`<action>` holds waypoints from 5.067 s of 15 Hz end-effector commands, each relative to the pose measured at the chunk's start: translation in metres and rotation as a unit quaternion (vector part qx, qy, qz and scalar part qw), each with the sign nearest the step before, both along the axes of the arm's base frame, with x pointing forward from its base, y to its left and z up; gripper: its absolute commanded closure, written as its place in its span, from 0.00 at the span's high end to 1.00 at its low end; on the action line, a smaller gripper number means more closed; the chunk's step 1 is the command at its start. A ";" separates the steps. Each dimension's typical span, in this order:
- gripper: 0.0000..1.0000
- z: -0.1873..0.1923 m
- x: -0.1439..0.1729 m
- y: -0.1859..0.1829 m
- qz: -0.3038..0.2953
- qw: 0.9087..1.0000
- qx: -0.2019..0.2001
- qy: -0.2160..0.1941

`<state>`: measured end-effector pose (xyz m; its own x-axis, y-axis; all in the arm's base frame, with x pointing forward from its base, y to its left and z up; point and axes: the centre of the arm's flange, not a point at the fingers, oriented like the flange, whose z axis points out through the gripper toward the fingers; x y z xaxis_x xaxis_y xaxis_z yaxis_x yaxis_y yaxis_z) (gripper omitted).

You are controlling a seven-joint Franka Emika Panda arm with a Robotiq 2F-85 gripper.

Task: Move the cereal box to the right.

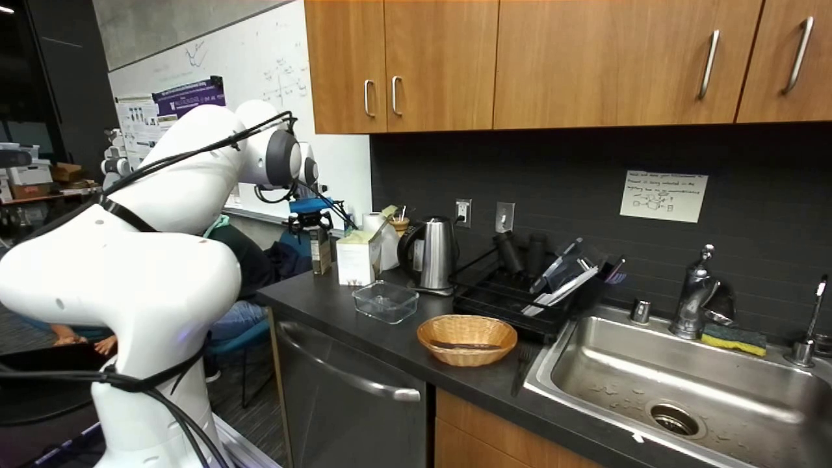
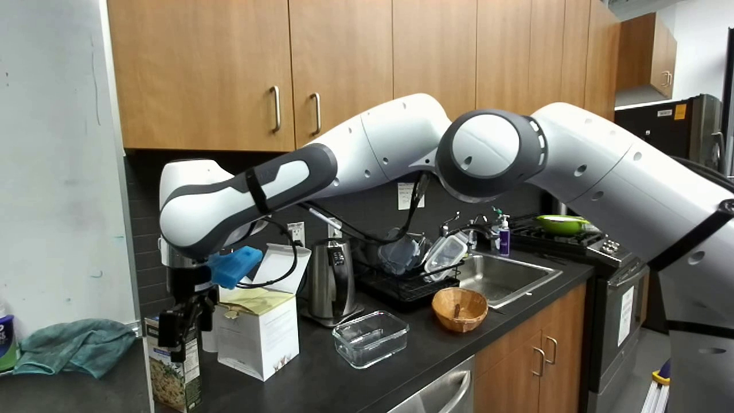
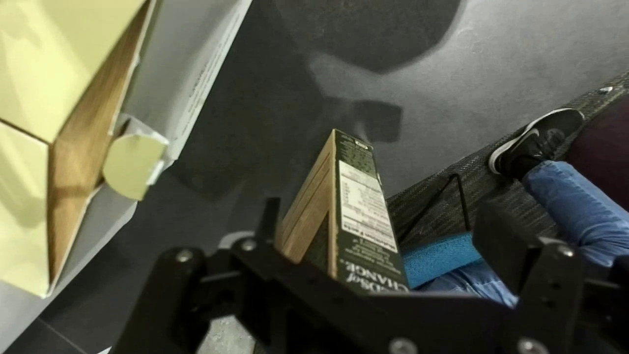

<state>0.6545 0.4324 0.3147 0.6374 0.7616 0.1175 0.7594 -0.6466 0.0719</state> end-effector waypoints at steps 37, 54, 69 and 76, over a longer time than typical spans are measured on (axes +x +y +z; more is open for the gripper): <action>0.42 -0.001 0.062 0.021 -0.037 0.999 -0.004 -0.025; 0.12 0.015 0.044 0.014 -0.032 0.999 0.007 -0.007; 0.12 0.047 0.009 0.011 -0.012 1.000 0.003 0.027; 0.12 0.048 -0.014 0.009 -0.005 0.999 0.006 0.044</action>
<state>0.6664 0.4528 0.3511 0.6661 0.7407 0.0880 0.7426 -0.6695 0.0144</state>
